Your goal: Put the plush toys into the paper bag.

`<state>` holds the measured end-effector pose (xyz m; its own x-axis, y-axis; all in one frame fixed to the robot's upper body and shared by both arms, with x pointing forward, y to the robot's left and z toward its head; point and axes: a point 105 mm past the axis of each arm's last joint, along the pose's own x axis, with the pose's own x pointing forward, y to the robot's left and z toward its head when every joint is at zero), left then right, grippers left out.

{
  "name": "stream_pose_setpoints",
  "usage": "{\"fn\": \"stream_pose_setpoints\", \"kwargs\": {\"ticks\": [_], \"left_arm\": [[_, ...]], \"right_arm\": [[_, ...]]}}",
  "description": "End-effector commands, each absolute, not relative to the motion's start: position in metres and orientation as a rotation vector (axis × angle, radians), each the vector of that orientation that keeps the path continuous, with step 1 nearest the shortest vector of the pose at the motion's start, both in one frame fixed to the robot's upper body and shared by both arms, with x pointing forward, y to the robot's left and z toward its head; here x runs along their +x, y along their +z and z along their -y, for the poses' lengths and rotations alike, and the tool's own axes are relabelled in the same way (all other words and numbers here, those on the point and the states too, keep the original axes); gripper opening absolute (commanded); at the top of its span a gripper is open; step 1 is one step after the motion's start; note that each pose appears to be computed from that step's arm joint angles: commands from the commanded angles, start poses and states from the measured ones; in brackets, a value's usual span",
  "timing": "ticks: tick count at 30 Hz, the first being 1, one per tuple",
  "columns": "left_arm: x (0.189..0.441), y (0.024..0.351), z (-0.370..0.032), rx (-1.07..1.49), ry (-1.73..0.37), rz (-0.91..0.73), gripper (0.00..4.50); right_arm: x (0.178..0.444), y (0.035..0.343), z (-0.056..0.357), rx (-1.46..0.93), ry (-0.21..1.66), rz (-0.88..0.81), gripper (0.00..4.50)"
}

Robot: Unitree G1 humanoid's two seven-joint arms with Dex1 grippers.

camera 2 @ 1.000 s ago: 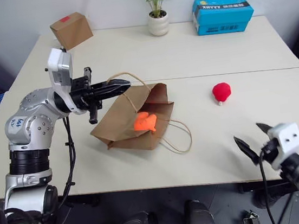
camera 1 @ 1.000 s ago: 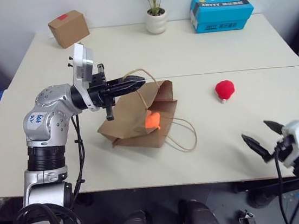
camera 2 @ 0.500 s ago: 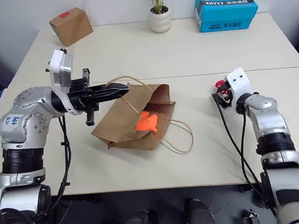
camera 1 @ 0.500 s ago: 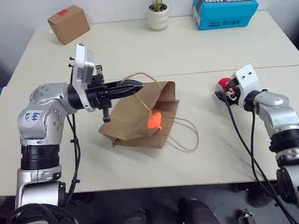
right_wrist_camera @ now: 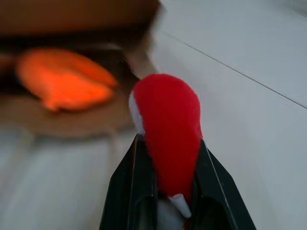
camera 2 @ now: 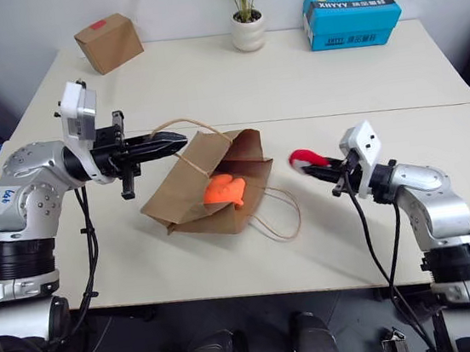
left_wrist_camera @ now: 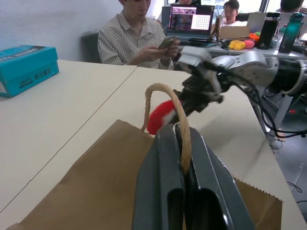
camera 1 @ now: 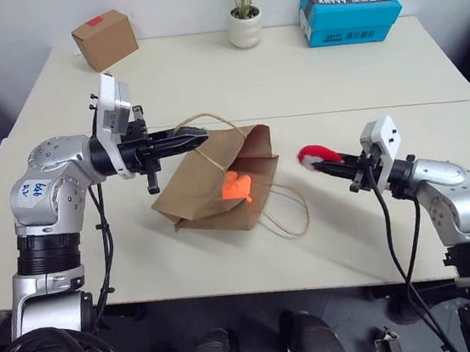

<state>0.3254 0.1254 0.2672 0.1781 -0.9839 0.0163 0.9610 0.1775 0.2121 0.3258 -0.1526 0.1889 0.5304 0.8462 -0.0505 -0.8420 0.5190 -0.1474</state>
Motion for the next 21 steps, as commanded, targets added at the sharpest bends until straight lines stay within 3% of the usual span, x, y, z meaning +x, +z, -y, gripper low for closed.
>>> {"fn": "stream_pose_setpoints", "kwargs": {"ticks": [1,9,12,14,21], "left_arm": [[0.318,0.277,-0.122,0.185,-1.403,0.213,0.00],[0.313,0.281,-0.117,0.176,-1.428,0.214,0.00],[0.312,0.281,-0.117,0.175,-1.428,0.210,0.00],[0.312,0.280,-0.119,0.174,-1.425,0.205,0.00],[0.316,0.280,-0.127,0.175,-1.397,0.196,0.00]], "right_arm": [[0.321,0.194,0.118,-0.160,1.043,0.030,0.21],[0.383,0.170,0.045,-0.196,0.820,0.009,0.21],[0.393,0.166,0.031,-0.213,0.785,0.034,0.21],[0.391,0.150,0.015,-0.151,0.848,-0.037,0.21],[0.376,0.159,0.024,-0.134,0.933,-0.068,2.62]]}}
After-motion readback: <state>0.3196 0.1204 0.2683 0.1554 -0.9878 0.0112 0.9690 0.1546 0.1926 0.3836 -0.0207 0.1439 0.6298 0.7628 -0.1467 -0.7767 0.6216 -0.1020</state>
